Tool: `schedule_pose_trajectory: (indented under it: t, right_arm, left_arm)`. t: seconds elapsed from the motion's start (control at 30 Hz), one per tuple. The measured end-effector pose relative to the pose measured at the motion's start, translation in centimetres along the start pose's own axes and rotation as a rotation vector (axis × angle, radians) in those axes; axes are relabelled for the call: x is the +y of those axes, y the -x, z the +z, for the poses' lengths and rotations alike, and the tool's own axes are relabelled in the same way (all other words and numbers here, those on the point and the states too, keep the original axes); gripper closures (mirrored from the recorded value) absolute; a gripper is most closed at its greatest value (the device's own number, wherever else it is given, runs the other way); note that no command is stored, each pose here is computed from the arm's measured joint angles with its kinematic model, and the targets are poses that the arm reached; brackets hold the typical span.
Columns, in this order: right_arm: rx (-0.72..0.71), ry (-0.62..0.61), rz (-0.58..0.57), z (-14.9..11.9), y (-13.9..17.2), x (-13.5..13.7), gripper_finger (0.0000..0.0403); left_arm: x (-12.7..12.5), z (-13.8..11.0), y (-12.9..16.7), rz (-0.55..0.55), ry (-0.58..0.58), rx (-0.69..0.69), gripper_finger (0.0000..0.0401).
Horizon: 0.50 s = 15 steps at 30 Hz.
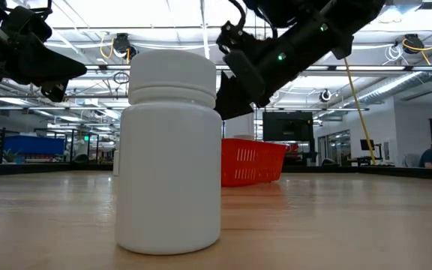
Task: Pick and place pill bottles into a basket
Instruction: Put the white medicine bottle into the red bin
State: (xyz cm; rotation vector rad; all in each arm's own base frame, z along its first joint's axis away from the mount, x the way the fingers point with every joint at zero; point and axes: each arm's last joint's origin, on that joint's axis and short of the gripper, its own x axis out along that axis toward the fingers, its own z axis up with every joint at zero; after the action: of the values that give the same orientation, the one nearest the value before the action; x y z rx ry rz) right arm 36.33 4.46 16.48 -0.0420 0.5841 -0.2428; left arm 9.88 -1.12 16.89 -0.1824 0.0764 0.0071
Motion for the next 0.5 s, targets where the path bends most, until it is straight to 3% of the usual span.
schedule_pose_trajectory:
  t: [0.5]
  right_arm:
    - [0.046, -0.045, 0.024, -1.0, -1.1, -0.6, 0.0239]
  left_arm:
    - [0.0, 0.0, 0.0, 0.0, 0.0, 0.0, 0.0368]
